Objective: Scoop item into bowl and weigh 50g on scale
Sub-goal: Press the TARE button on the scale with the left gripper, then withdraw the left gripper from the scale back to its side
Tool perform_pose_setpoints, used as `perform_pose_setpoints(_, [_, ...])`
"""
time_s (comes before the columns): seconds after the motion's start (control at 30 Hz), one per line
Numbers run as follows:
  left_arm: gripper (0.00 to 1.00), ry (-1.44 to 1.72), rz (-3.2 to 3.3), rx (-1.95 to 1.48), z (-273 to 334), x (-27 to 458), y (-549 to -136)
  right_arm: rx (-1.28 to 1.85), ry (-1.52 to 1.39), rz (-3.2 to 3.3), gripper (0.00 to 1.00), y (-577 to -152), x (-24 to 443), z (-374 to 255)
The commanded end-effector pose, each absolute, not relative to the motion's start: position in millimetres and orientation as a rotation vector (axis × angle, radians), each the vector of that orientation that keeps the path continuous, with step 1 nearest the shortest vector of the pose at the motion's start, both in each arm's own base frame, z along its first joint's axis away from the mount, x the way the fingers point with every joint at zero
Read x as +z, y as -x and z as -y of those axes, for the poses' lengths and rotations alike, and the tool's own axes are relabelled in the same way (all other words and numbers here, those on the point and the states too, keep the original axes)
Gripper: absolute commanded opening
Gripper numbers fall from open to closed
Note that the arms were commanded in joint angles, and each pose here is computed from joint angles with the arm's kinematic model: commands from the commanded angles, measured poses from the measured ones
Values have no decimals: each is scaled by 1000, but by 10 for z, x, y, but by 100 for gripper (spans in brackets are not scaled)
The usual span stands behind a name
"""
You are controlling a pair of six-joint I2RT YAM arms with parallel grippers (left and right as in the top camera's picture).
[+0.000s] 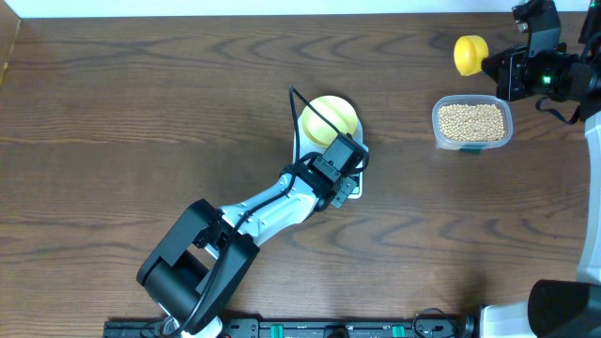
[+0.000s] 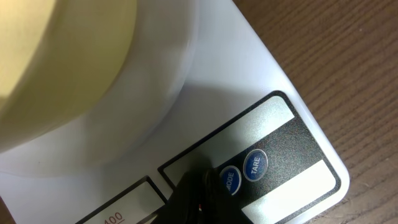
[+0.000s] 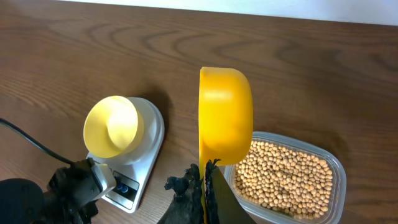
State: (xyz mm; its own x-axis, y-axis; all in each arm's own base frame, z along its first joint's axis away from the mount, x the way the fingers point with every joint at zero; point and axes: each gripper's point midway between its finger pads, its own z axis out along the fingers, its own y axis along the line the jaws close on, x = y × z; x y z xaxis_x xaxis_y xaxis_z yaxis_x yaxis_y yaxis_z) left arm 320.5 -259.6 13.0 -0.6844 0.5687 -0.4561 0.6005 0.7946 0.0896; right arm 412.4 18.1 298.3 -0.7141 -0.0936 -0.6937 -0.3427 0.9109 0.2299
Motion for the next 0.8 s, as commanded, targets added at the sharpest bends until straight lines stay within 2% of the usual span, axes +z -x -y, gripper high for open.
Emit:
perform_pose_setpoints(0.0, [8, -937, -2651, 32, 2283, -343, -2967, 432, 352, -2300, 1, -4095, 3153, -248])
perform_pose_setpoints(0.53, [8, -891, -2535, -49, 2380, 274, -3030, 422, 353, -2303, 1, -4096, 3147, -237])
perform_pose_setpoints(0.77, [8, -843, -2432, -108, 2323, 936, -2967, 422, 353, -2303, 1, -4097, 3147, -237])
